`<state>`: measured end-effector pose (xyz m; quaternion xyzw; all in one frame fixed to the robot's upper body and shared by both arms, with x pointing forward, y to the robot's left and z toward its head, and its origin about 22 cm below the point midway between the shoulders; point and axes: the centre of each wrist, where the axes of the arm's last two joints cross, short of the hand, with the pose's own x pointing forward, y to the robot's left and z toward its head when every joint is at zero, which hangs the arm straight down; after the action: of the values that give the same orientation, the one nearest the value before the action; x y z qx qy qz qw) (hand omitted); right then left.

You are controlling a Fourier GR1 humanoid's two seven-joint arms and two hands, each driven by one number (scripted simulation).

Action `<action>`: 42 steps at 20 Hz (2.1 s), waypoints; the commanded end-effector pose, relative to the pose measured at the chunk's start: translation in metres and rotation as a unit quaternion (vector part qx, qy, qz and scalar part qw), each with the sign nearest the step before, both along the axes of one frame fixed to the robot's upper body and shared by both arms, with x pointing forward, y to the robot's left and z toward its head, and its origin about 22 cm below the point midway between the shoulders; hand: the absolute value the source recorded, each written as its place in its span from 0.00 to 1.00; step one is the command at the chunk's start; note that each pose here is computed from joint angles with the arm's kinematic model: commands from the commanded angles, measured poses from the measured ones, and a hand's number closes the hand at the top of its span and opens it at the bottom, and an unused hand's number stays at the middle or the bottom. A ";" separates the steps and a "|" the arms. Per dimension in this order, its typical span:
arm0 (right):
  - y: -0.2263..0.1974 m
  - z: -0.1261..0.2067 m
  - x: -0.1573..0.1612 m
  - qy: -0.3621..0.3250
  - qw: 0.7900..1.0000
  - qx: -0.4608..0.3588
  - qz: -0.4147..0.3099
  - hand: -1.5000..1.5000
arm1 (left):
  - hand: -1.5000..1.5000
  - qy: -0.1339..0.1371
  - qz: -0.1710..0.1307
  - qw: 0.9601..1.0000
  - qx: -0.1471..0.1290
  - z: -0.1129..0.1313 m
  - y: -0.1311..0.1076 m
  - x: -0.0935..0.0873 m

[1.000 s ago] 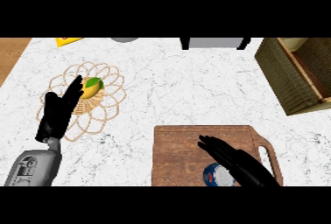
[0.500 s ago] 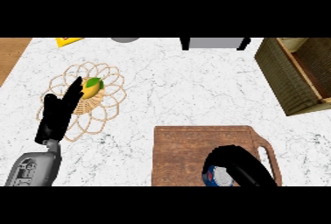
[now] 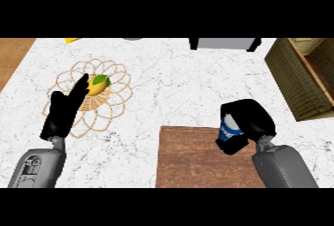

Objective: Pick the can from the cutting board and place it in the basket

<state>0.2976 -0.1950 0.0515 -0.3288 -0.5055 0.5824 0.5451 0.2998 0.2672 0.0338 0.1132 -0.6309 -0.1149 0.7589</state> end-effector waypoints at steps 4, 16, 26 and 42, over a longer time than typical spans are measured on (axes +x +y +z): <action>0.047 0.057 0.069 -0.036 0.995 -0.086 -0.030 1.00 | 0.50 0.011 0.016 1.000 -0.009 0.004 0.011 -0.002; 0.054 0.179 0.060 -0.125 0.946 0.287 -0.085 1.00 | 0.50 0.008 0.029 1.000 0.004 -0.017 0.006 -0.003; 0.042 0.300 0.037 -0.200 0.915 0.322 -0.142 1.00 | 0.50 0.003 0.018 1.000 -0.008 0.003 0.003 0.001; -0.028 0.378 0.079 -0.246 0.927 0.086 -0.270 1.00 | 0.50 0.004 0.008 1.000 -0.005 -0.021 0.009 -0.010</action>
<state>0.3634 -0.2104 0.4302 -0.4722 -0.6235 0.2485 0.5715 0.2957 0.2722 0.0245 0.1213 -0.6264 -0.1026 0.7632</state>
